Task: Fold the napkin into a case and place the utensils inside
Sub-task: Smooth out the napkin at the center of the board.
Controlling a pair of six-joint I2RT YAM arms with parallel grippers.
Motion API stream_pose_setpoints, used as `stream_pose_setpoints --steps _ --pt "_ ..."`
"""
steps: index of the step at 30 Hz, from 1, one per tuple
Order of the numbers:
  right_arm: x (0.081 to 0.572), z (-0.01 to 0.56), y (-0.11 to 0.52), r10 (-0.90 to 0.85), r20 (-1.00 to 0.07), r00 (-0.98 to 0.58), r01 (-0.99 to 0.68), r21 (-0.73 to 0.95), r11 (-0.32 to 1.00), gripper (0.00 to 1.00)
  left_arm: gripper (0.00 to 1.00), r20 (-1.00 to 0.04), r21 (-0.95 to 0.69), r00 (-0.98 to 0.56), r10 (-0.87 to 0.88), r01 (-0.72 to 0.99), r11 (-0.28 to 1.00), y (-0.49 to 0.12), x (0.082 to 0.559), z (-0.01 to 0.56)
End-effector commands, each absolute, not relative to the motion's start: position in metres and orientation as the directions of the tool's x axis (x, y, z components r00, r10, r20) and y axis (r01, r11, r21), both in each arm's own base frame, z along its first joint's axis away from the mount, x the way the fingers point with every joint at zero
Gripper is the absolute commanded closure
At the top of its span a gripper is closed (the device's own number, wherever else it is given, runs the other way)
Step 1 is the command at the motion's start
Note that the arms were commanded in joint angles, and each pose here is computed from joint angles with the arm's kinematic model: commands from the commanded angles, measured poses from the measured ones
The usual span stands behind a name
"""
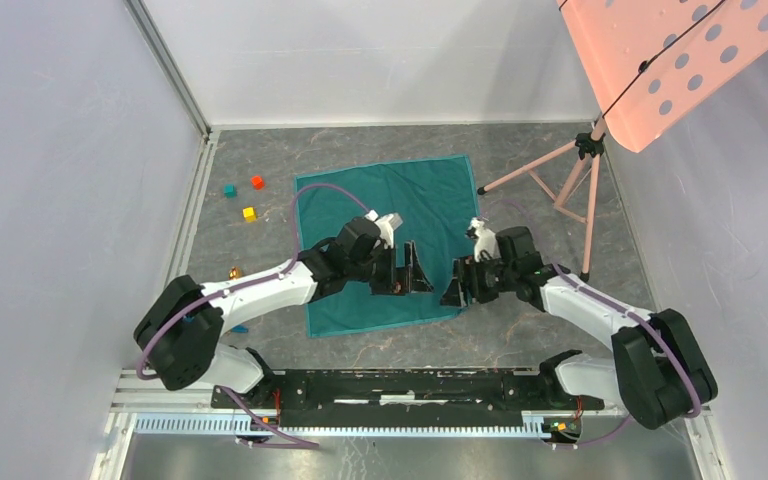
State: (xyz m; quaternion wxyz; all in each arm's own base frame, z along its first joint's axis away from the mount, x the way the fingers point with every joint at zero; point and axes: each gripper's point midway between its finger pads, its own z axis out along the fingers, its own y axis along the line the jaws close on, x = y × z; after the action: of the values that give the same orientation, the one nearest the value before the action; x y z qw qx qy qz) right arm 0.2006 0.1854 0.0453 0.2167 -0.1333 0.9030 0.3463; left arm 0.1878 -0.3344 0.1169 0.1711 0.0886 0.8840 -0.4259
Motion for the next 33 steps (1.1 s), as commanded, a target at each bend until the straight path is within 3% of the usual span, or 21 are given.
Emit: stream_pose_setpoints --steps 1,6,8,11,14,18,23,28,33 --pt "0.234 0.119 0.249 -0.029 -0.648 -0.761 -0.553 0.625 0.552 0.19 0.06 -0.411 -0.737 -0.907 -0.093 0.271 0.619 -0.331 0.199 0.135" --pt "0.243 0.173 0.299 0.106 -0.639 -0.762 -0.576 0.743 0.342 0.21 0.06 -0.452 -0.722 -0.868 -0.204 0.222 0.656 -0.303 0.202 0.139" --pt "0.256 0.175 0.296 0.108 -0.666 -0.738 -0.58 0.709 0.401 0.21 0.05 -0.454 -0.719 -0.863 -0.222 0.207 0.664 -0.296 0.201 0.139" --pt "0.269 0.148 0.274 -0.006 -0.685 -0.728 -0.552 0.582 0.597 0.2 0.04 -0.444 -0.713 -0.868 -0.223 0.191 0.675 -0.292 0.198 0.134" --pt "0.273 0.121 0.235 -0.065 -0.655 -0.753 -0.483 0.482 0.731 0.19 0.04 -0.449 -0.701 -0.866 -0.221 0.189 0.688 -0.291 0.201 0.131" --pt "0.271 0.109 0.209 0.109 -0.608 -0.786 -0.375 0.609 0.699 0.28 0.05 -0.455 -0.687 -0.871 -0.187 0.21 0.696 -0.298 0.206 0.132" --pt "0.272 0.098 0.219 0.151 -0.564 -0.812 -0.354 0.68 0.642 0.45 0.06 -0.452 -0.678 -0.873 -0.185 0.201 0.707 -0.297 0.209 0.129" --pt "0.295 0.086 0.212 0.234 -0.539 -0.809 -0.293 0.716 0.634 0.43 0.03 -0.451 -0.673 -0.87 -0.198 0.186 0.715 -0.284 0.204 0.127" --pt "0.308 0.076 0.22 0.259 -0.493 -0.831 -0.265 0.759 0.595 0.47 0.02 -0.451 -0.674 -0.866 -0.215 0.172 0.719 -0.269 0.195 0.125"
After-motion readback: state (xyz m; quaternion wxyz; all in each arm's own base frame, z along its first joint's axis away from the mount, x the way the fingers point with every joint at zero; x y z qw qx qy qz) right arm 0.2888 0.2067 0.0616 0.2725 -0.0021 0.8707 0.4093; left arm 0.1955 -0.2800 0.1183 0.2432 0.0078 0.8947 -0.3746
